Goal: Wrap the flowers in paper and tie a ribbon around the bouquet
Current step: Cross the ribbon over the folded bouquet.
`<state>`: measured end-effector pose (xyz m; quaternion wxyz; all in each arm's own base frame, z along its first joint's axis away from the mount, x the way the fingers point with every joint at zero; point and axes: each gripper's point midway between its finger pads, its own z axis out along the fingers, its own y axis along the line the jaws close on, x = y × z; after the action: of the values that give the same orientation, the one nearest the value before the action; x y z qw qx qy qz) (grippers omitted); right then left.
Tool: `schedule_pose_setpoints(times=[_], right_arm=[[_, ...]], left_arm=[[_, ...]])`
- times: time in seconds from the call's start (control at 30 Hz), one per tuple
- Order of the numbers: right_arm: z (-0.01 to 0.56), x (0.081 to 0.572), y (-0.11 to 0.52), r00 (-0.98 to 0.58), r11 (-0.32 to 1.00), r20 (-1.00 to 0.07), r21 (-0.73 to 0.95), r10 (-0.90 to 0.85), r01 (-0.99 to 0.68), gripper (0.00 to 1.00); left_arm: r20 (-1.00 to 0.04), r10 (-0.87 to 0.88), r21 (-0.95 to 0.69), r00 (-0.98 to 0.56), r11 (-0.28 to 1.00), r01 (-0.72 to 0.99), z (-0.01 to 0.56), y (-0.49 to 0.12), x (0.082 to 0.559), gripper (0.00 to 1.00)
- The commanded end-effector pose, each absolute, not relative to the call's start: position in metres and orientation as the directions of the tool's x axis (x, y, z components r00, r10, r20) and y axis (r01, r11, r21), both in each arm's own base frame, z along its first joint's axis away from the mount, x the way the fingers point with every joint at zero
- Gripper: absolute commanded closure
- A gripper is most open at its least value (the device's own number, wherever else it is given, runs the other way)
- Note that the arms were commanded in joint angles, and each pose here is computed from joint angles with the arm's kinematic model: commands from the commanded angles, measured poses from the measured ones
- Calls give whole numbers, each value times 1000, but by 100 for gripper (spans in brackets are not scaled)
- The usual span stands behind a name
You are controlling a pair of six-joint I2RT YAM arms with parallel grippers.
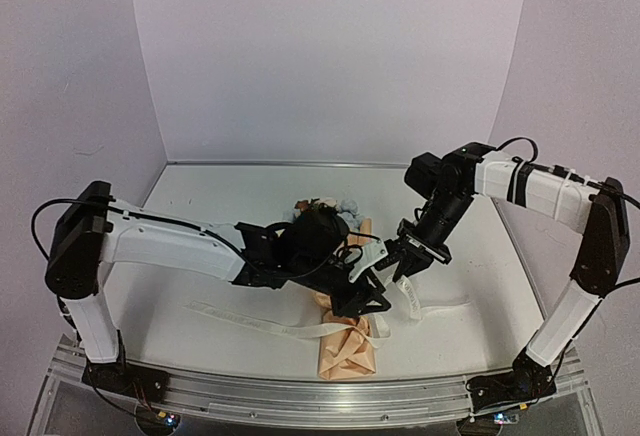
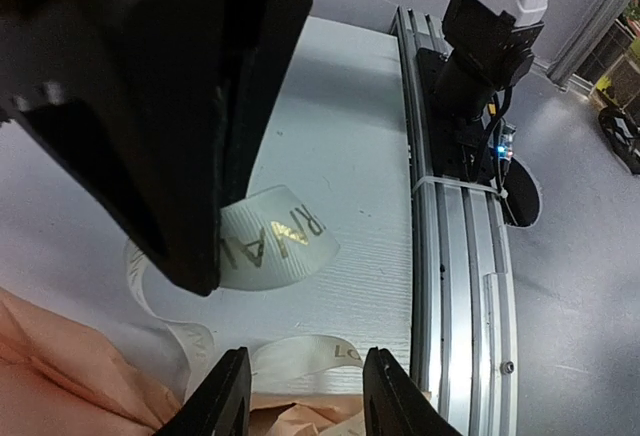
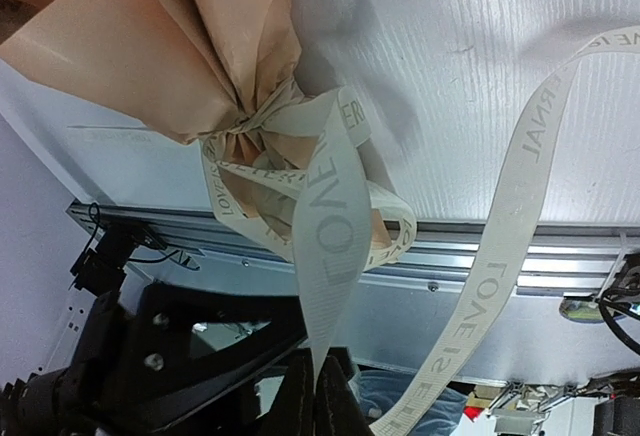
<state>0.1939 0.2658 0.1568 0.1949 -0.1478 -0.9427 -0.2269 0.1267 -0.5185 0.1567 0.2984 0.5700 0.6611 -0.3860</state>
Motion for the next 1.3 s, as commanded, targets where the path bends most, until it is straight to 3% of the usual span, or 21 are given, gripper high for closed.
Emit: schedule_pose_setpoints(times=[0.0, 0.13, 0.37, 0.7, 1.27], right_arm=[[163, 188, 268, -863, 842, 437, 339, 253, 419, 100], [163, 193, 289, -892, 830, 386, 398, 235, 390, 100], [173, 188, 312, -956, 845, 282, 489, 83, 217, 100], [190, 164, 304, -977, 830, 204, 554, -70, 56, 100], [190, 147, 286, -973, 843, 193, 539, -131, -7, 99]], left_arm=[[-894, 384, -207, -230, 100, 973, 211, -491, 139, 62], [-898, 361, -208, -251, 153, 966, 205, -465, 148, 62], [-941, 303, -110, -152, 150, 983, 200, -446, 152, 60], [-966, 256, 34, 21, 46, 998, 202, -474, 154, 58], [-966, 251, 44, 57, -59, 997, 197, -523, 154, 57]])
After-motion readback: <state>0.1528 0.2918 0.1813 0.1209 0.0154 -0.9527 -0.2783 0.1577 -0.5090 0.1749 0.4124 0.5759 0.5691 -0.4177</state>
